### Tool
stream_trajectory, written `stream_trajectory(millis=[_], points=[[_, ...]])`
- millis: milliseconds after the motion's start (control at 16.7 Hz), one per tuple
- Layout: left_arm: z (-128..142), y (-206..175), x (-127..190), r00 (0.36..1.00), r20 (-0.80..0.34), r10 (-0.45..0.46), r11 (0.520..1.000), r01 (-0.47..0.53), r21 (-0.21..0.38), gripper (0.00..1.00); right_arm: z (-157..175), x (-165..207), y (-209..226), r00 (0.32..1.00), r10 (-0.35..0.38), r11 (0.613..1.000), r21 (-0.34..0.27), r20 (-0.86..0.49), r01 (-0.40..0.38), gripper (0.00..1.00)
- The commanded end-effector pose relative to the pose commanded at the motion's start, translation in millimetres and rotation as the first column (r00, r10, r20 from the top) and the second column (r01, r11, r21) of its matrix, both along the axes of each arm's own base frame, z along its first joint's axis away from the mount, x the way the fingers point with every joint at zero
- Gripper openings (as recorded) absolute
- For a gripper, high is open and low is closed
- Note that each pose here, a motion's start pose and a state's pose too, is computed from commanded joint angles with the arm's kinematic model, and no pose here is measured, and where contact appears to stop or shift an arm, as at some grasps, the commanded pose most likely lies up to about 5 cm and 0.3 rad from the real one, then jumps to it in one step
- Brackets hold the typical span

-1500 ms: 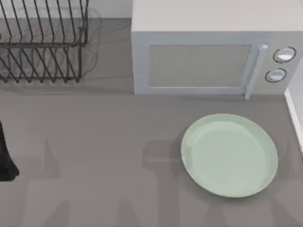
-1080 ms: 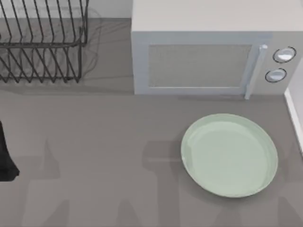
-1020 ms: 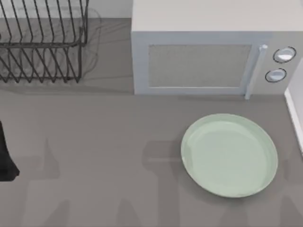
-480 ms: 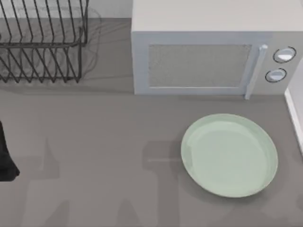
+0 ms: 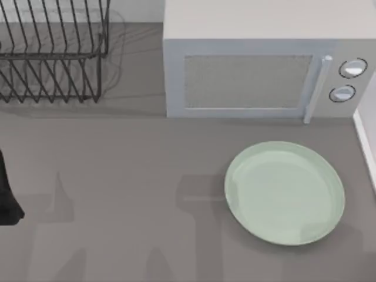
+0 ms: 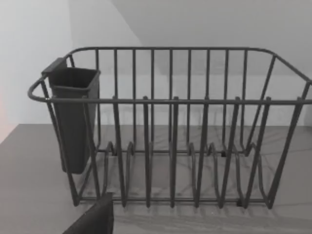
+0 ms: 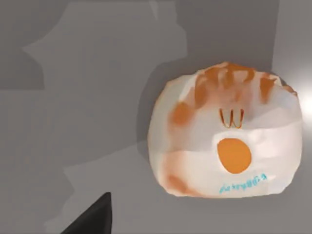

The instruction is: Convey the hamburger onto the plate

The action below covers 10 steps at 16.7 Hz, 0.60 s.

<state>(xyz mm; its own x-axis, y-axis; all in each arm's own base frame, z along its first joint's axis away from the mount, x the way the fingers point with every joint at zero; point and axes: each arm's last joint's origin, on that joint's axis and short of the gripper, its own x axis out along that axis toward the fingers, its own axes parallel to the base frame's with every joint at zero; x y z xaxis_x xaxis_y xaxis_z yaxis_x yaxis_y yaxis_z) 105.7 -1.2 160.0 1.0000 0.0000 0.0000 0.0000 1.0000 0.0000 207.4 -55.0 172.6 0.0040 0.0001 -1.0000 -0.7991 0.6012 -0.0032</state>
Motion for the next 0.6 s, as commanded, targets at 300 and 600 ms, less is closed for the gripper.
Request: stream_trajectory(millis=[300, 600], points=[[0, 0, 0, 1.0, 0.0, 0.0, 1.0, 0.0, 0.0, 1.0, 0, 0, 1, 1.0, 0.008, 1.0, 0.001, -0.002, -0.008, 1.0], [0, 0, 0, 1.0, 0.0, 0.0, 1.0, 0.0, 0.0, 1.0, -26, 3, 0, 1.0, 0.004, 1.0, 0.002, -0.006, -0.004, 1.0]])
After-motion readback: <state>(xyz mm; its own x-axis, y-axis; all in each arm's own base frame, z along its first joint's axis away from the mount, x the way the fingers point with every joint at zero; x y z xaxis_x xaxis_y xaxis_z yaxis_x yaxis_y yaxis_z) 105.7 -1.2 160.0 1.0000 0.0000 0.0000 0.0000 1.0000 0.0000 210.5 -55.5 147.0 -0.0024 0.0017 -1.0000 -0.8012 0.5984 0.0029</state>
